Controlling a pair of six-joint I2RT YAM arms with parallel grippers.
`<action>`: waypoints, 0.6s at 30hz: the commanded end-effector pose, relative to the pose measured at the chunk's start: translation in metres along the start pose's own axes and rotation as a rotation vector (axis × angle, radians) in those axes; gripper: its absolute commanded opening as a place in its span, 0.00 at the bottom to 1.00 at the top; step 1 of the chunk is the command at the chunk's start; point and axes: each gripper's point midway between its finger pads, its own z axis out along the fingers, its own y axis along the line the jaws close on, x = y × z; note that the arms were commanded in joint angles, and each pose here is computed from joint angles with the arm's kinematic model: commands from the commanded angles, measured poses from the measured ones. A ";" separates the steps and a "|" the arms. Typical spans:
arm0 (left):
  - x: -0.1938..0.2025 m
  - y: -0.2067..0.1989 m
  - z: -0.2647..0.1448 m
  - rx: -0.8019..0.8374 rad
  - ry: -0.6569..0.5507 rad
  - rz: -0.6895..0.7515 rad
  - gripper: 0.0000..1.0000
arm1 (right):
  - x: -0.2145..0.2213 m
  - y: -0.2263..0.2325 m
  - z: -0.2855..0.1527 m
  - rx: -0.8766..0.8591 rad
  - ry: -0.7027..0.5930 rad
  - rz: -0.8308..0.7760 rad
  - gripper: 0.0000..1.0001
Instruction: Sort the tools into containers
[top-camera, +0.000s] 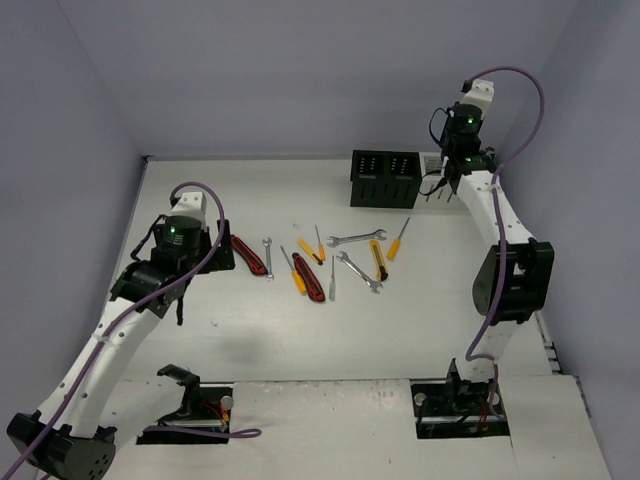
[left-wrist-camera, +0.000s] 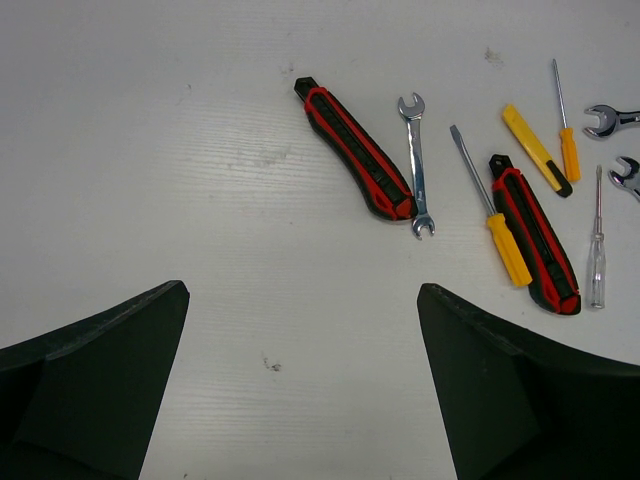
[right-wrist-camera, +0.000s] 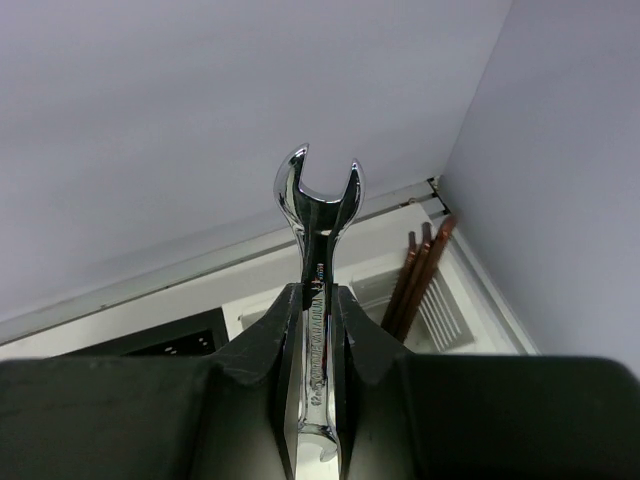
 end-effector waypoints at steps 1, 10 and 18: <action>-0.022 -0.003 -0.009 0.015 -0.067 -0.044 0.98 | -0.063 0.005 0.017 0.005 -0.236 0.058 0.00; -0.022 0.000 -0.009 -0.004 -0.063 -0.047 0.97 | -0.031 0.014 0.057 -0.008 -0.233 0.067 0.00; -0.021 0.001 -0.010 -0.005 -0.065 -0.052 0.98 | 0.030 0.020 0.073 -0.023 -0.133 0.046 0.00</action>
